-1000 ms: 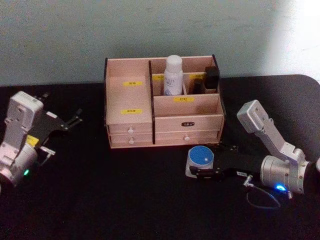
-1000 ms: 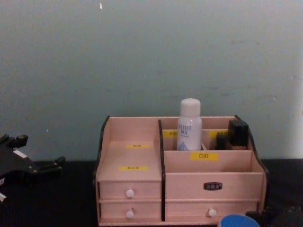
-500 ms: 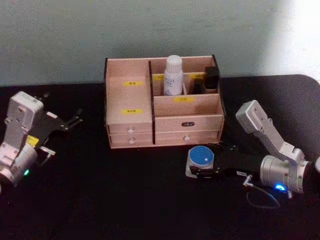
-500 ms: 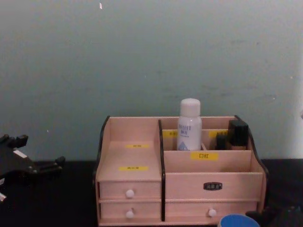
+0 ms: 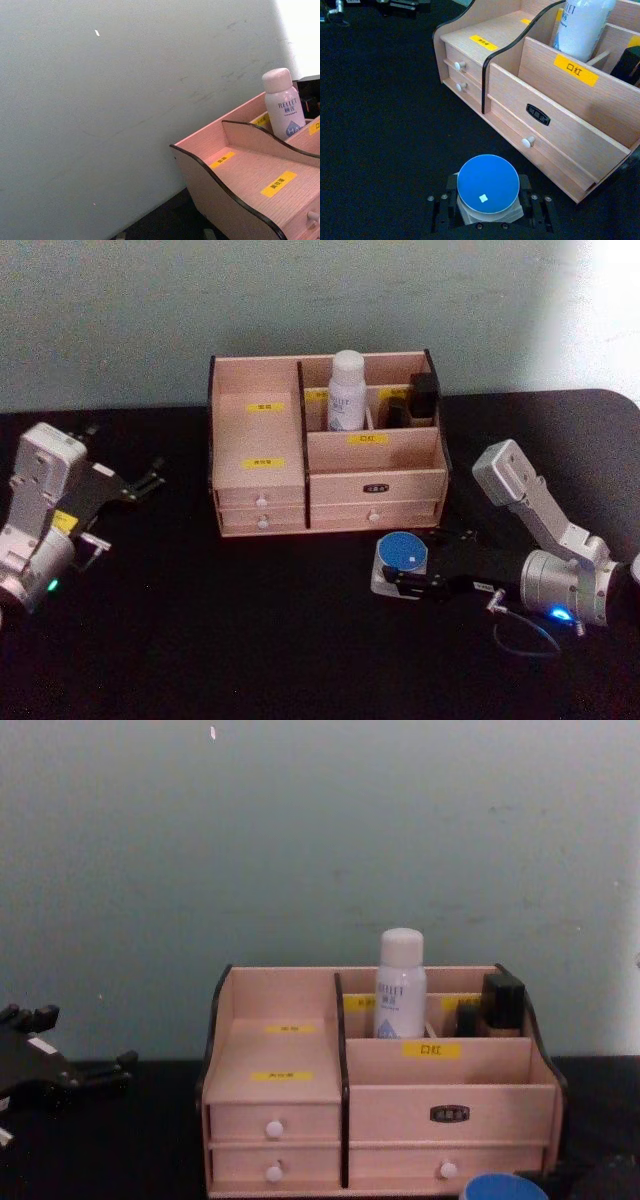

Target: Pick up the facial cleanser and watermelon frost from the table and place them into the tiered storage box.

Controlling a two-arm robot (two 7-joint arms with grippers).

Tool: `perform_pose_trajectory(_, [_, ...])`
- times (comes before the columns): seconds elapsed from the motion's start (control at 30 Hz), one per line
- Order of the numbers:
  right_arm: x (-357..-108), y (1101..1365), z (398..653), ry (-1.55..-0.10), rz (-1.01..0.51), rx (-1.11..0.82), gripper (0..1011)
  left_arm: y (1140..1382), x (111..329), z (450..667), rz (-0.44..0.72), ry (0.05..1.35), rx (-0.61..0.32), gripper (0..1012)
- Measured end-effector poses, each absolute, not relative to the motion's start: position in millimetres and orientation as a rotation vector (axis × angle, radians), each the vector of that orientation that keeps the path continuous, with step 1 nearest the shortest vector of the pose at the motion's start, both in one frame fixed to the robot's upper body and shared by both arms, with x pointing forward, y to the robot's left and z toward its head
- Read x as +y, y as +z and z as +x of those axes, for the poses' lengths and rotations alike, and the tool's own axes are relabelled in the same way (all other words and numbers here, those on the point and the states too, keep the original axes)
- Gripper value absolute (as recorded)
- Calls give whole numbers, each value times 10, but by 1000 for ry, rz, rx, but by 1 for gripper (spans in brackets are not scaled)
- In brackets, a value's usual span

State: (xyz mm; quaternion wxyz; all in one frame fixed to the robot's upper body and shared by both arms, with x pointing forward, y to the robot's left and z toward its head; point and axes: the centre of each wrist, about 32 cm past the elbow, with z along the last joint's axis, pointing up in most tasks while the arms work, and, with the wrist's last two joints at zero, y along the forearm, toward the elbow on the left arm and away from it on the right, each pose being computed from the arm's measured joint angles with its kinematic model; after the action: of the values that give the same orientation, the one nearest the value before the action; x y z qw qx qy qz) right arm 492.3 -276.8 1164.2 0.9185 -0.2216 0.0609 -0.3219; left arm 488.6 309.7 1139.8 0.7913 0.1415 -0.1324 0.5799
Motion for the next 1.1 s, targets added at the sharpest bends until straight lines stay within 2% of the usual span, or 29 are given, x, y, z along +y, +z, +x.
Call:
perform_pose_trajectory(0.07, [-2768,11642,4923,-662,-455,125,719,11398,3097,4886,305,1248,-285,1001])
perform_pose_trajectory(0.13, [-2768,11642,4923,-662,-455,126,712,11398,3097,4886,304,1248,-285,1001])
perform_pose_trajectory(0.63, [-2775,11656,4915,-653,-443,129,712,11398,3097,4886,304,1248,-285,1001])
perform_pose_trajectory(1.1, [-2750,12022,4963,-628,-371,49,712,11397,3097,4886,305,1248,-285,1001])
